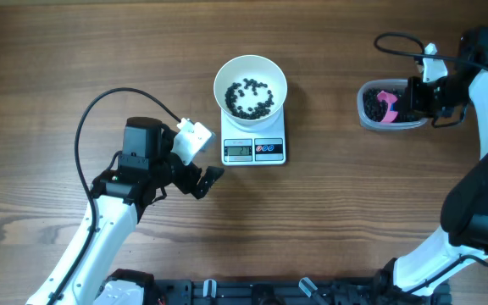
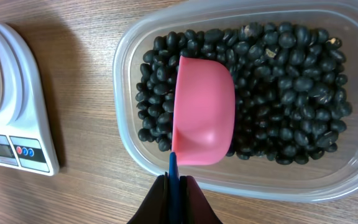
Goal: Scoop item into bowl and weigh 150g on scale
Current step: 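Dip the pink scoop into the black beans and lift it, then carry the filled scoop over the white bowl with the right gripper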
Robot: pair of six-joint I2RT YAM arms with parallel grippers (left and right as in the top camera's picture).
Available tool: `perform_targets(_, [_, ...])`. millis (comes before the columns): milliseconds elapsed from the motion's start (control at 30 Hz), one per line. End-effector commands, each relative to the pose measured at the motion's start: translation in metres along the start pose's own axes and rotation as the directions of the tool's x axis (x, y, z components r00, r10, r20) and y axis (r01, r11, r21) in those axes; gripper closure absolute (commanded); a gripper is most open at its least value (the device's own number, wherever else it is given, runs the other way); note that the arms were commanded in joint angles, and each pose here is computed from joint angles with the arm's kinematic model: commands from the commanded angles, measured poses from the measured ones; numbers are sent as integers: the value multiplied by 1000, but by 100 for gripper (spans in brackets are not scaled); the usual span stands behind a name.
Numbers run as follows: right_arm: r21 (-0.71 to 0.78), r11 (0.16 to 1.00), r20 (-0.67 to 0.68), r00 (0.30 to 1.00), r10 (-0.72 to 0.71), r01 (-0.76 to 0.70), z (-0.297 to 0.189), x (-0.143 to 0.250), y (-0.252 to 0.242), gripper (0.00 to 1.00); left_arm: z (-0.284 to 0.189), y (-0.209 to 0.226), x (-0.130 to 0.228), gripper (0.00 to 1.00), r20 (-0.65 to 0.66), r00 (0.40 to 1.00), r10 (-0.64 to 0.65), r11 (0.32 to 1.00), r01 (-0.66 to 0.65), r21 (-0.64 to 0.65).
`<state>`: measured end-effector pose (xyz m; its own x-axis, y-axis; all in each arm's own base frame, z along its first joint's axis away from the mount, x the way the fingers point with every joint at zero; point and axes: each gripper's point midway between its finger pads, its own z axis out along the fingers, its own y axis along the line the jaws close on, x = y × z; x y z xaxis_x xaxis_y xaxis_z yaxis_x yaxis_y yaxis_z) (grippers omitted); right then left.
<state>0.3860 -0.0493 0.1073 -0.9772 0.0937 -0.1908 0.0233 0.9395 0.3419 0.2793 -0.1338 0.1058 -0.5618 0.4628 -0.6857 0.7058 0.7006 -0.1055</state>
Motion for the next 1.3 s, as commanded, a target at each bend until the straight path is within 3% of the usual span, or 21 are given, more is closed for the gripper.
perform_targets(0, [-98,995,-52,999,9,-14,15,15,8,96,1,-2,2,0,2,1000,-11,1000,11,13])
perform_targets(300, [-323,941,61,990,123,-97,-20,14,-13,96,1,-2,2,0,2,1000,-11,1000,11,13])
perform_targets(533, [-361,921,78,979,188,-148,-30,16,-25,96,1,-2,2,0,2,1000,-11,1000,11,13])
perform_targets(967, [-668,742,104,981,167,-56,-59,13,47,96,1,-2,2,0,2,1000,-11,1000,11,13])
perform_targets(1267, [-674,738,35,999,-9,30,-54,7,130,96,1,-2,2,0,2,1000,-11,1000,11,13])
